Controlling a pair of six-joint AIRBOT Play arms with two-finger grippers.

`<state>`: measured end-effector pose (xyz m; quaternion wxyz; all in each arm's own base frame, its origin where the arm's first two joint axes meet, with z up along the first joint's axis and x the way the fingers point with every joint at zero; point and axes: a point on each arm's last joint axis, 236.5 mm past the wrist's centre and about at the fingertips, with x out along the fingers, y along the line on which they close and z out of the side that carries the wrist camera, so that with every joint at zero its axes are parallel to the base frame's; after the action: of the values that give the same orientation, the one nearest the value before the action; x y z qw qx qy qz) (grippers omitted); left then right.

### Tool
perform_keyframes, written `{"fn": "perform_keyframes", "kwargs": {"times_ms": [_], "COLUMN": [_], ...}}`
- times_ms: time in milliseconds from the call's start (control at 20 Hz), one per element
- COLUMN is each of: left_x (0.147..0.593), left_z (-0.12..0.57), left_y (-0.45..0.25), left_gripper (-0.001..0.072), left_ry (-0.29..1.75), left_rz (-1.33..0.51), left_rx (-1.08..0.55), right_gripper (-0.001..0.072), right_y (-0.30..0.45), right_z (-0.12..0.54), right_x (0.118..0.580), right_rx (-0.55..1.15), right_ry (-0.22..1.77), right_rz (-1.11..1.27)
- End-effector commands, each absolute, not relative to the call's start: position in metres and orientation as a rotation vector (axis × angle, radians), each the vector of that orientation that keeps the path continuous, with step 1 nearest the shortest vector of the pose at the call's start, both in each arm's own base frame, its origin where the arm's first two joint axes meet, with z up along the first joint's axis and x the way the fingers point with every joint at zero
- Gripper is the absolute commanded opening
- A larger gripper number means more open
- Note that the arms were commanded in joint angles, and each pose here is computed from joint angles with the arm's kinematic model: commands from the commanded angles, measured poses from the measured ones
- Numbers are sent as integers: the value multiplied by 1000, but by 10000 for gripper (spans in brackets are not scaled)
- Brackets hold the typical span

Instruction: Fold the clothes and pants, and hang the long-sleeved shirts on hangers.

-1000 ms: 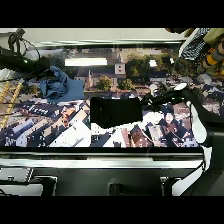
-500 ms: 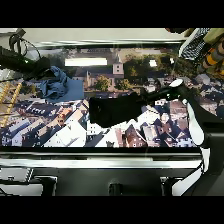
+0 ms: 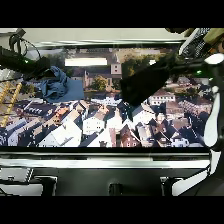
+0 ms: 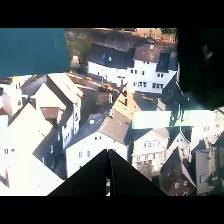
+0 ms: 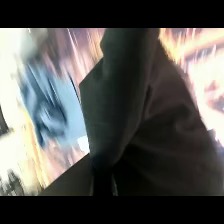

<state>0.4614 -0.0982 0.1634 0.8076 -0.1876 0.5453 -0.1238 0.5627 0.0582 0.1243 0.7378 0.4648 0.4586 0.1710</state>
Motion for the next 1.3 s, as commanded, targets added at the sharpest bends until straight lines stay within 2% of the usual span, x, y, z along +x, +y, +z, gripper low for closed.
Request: {"fn": "perform_keyframes", "kwargs": {"times_ms": [0,250,400,650,950,1250], "left_x": [462,462,462,461,461,462], "left_z": [163,163,163,163,163,163], "left_y": [-98,-98,-98,-98,-98,-98], "left_gripper": [16,17,17,16,16,16], "left_ry": [1167,1167,1167,1168,1168,1168], "left_rz": [-263,-263,-263,-263,-263,-263], "left_rx": [-402,-402,-402,-402,-402,-402], "right_gripper": [27,27,27,27,27,27], "right_y": [-9,-110,-168,-247,-316,-313], "right_z": [167,183,168,94,52,1], "right_x": [583,594,576,487,370,283], "right_rx": [1138,1247,1258,1128,967,1025], "right_ry": [836,625,614,874,1042,1104], "right_rz": [248,73,-64,-423,-809,-976]}}
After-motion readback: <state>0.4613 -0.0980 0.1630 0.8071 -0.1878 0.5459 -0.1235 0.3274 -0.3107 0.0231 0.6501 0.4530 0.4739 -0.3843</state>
